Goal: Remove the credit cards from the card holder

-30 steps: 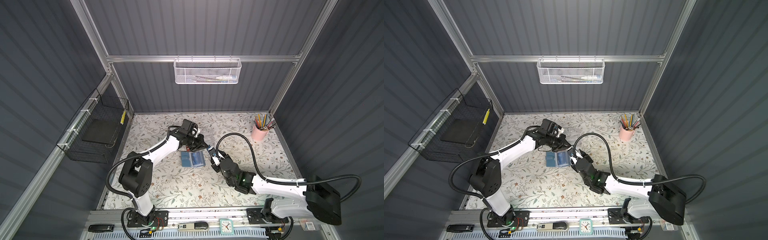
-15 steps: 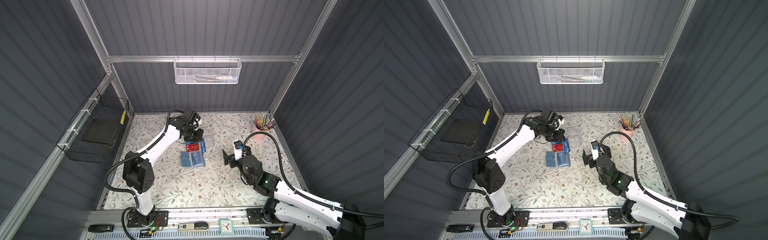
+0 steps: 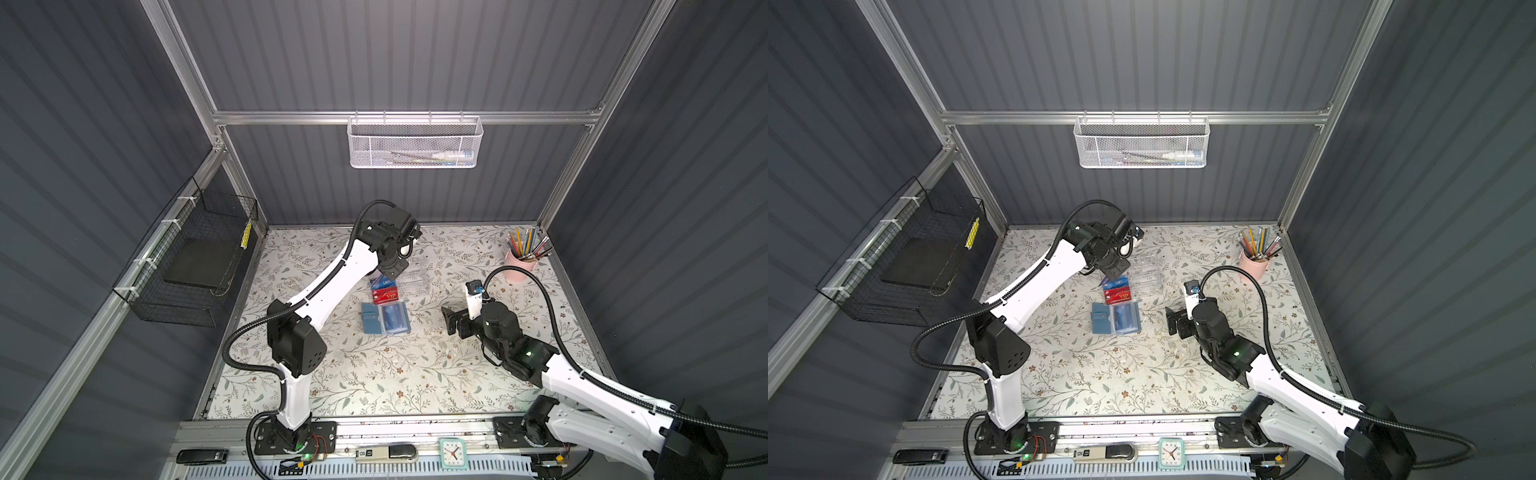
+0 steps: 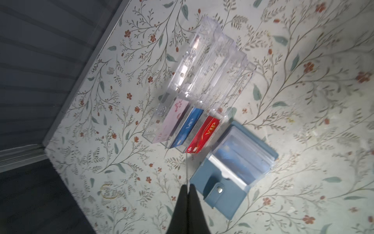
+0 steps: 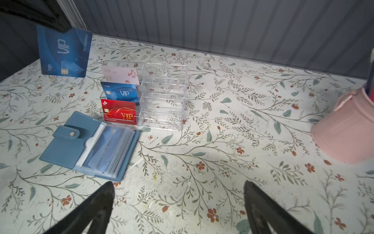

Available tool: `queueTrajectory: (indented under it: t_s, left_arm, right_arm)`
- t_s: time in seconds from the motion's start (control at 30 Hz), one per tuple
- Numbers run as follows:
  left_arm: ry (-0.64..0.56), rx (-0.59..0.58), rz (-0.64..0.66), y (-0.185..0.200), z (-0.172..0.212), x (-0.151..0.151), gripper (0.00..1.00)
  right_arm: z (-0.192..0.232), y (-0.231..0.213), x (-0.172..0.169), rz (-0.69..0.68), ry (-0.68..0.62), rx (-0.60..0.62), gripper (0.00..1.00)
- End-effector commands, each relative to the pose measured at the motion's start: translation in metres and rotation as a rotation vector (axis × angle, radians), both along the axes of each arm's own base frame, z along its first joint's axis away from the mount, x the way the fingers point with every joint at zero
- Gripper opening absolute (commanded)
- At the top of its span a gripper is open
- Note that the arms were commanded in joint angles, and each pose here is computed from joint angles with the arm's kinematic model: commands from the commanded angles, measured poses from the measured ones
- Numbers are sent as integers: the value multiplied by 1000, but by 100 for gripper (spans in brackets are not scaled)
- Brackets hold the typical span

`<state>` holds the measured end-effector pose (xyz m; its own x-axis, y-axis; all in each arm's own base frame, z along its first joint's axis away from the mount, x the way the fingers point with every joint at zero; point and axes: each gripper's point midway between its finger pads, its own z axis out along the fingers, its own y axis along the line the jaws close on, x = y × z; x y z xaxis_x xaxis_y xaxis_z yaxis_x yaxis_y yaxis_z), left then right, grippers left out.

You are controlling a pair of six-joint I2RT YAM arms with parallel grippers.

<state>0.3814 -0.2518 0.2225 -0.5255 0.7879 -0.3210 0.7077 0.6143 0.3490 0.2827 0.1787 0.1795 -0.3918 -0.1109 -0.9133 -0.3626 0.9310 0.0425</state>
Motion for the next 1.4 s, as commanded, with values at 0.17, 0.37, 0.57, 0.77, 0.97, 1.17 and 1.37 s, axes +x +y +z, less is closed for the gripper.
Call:
queueTrajectory:
  t_s: [0.17,0.37,0.57,0.77,0.97,1.17,1.37]
  left_arm:
    - [-32,279,-191,22,-3,3,0]
    - [27,279,-264,12,-19,0,0]
    - [98,331,-361,1,-45,-5,0]
    - [91,342,-385,-10,-48,0,0]
    - [101,379,-417,-14,-58,1,0]
    - [107,408,-430,-20,-68,5,0]
    - [107,425,-446,-27,-75,6,0]
  right_arm:
    - [15,5,0,43,17,140,99]
    - [18,19,-8,130,28,181,99]
    - [12,28,-10,179,41,189,99]
    - [12,31,-12,196,41,206,99]
    - [14,28,-12,184,32,206,99]
    - [15,24,-11,163,20,207,99]
    - [15,24,-10,162,24,205,99]
